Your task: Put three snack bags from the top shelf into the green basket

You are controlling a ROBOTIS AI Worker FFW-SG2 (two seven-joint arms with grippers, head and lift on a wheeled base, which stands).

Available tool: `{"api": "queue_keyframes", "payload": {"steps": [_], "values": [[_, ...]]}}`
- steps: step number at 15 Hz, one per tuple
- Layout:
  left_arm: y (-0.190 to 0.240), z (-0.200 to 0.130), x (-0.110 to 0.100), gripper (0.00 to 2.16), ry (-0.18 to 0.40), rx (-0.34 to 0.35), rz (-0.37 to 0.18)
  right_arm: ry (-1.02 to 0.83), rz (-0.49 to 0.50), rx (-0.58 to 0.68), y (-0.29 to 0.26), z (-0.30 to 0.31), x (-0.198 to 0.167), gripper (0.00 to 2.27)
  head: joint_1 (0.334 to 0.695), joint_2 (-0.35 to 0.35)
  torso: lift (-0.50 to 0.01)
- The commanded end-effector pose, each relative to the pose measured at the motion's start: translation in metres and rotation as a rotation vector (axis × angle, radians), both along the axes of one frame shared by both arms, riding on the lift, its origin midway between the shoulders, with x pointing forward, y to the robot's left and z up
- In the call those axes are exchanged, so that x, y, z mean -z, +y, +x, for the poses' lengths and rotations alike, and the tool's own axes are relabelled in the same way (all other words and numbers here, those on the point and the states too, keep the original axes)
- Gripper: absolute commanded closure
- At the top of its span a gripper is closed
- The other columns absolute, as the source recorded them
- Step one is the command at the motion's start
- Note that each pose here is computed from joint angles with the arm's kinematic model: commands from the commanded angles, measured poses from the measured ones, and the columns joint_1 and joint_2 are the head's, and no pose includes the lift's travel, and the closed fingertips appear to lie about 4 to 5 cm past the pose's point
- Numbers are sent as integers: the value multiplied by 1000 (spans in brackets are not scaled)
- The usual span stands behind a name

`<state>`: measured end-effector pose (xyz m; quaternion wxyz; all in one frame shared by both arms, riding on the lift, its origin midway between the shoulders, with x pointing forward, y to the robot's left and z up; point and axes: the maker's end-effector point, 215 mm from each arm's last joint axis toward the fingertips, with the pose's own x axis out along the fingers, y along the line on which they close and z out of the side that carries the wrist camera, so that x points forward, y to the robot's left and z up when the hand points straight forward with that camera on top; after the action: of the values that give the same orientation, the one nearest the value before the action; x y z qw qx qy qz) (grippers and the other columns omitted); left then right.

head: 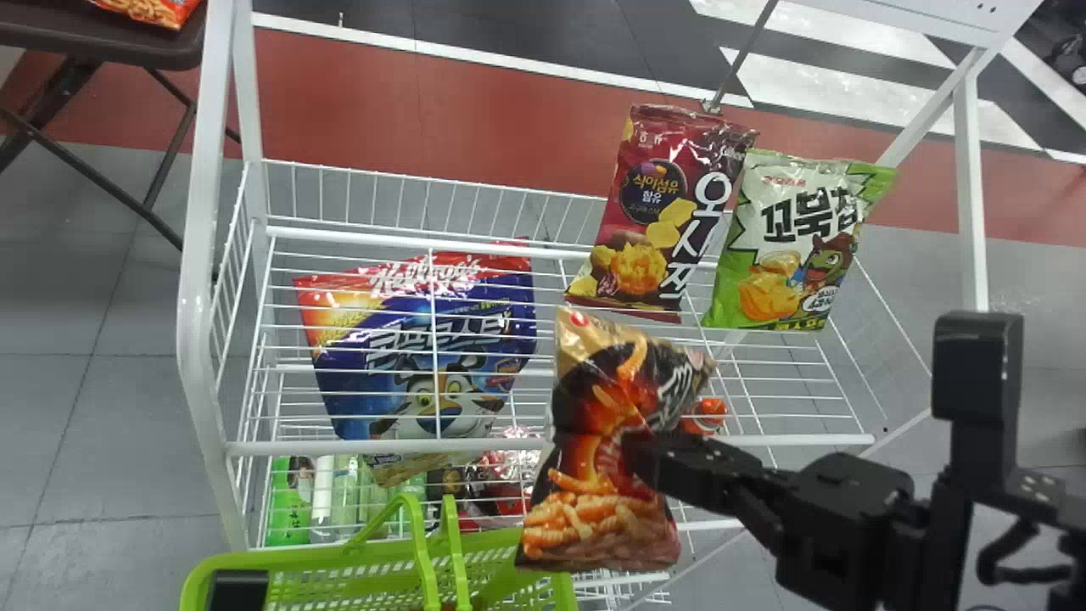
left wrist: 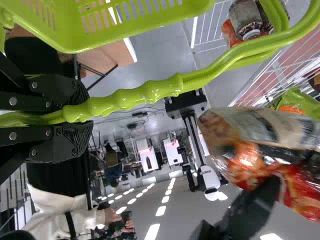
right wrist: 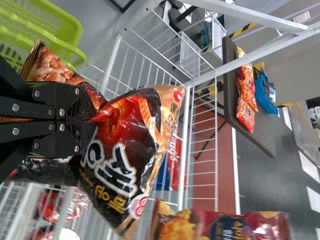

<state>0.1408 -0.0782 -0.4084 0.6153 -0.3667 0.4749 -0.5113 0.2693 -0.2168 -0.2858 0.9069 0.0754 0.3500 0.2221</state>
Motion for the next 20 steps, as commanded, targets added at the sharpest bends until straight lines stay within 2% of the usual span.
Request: {"api": "queue_keyframes", "payload": {"steps": [1, 6, 14, 18, 20], "values": [[-1, 1, -1, 2142, -5, -4, -5, 116, 9, 27, -9, -20, 34, 2250, 695, -350, -50], [-1, 3, -1, 2142, -9, -5, -4, 282, 3, 26, -9, -52, 91, 2250, 695, -350, -50], [-1, 4, -1, 2142, -10, -5, -4, 481, 12, -130, 60, -99, 164, 2250, 695, -350, -50], [-2, 3, -1, 2142, -9, -3, -6, 604, 19, -177, 75, -125, 208, 2250, 695, -350, -50], [-2, 3, -2, 2142, -10, -2, -7, 562, -10, -189, 79, -108, 221, 2250, 695, -350, -50]]}}
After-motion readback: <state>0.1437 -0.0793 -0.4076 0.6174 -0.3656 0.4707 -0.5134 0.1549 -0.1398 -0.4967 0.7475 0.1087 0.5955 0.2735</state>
